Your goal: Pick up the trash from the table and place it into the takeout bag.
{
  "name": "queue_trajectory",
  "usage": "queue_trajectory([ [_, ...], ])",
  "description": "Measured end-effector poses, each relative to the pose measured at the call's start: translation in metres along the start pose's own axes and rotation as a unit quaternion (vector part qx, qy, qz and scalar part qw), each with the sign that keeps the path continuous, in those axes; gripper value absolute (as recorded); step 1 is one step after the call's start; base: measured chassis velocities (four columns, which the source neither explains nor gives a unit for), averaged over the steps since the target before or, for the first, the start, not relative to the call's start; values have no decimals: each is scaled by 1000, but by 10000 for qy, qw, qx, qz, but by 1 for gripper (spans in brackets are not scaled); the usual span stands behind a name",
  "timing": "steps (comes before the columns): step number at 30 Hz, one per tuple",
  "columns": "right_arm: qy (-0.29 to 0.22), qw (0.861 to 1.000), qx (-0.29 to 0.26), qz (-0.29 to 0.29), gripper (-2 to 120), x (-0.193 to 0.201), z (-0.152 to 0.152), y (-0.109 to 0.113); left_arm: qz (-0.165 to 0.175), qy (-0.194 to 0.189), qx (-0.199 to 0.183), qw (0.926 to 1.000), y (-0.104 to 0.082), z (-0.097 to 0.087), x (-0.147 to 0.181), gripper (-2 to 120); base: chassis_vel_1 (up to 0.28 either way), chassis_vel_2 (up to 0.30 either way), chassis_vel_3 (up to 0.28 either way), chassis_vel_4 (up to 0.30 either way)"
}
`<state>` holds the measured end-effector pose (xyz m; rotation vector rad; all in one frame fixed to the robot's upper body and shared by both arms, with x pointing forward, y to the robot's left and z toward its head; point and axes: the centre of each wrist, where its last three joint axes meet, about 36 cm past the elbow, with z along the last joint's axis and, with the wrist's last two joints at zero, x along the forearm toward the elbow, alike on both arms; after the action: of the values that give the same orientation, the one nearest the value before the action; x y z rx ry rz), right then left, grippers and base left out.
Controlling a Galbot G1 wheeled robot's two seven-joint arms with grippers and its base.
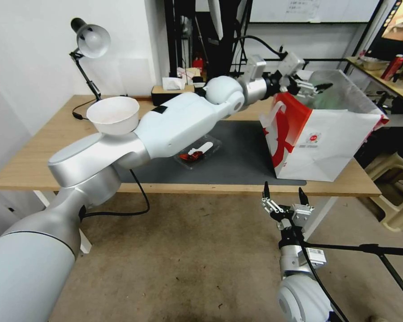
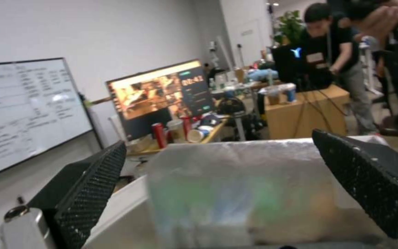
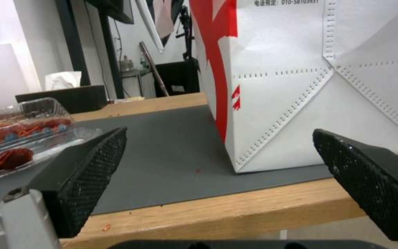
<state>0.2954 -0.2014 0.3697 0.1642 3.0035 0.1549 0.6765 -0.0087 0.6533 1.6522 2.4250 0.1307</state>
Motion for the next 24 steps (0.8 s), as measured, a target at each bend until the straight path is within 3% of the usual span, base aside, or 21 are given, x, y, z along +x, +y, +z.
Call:
queue_trajectory([
  [5, 4, 10000, 18, -7, 100, 0, 0, 0, -365, -44, 185, 9992, 18, 5, 38, 100, 0, 0, 0, 0],
  [12, 10, 10000, 29, -13, 100, 0, 0, 0, -654, -94, 356, 9972, 27, 13, 67, 100, 0, 0, 0, 0],
  [19, 18, 10000, 49, -20, 100, 0, 0, -1, -1020, -70, 531, 9933, 34, 34, 110, 100, 0, 0, 0, 0],
  [24, 46, 10000, 57, -45, 100, 1, 2, 1, -1452, -20, 612, 9875, 43, 52, 162, 100, 0, 0, 0, 0],
])
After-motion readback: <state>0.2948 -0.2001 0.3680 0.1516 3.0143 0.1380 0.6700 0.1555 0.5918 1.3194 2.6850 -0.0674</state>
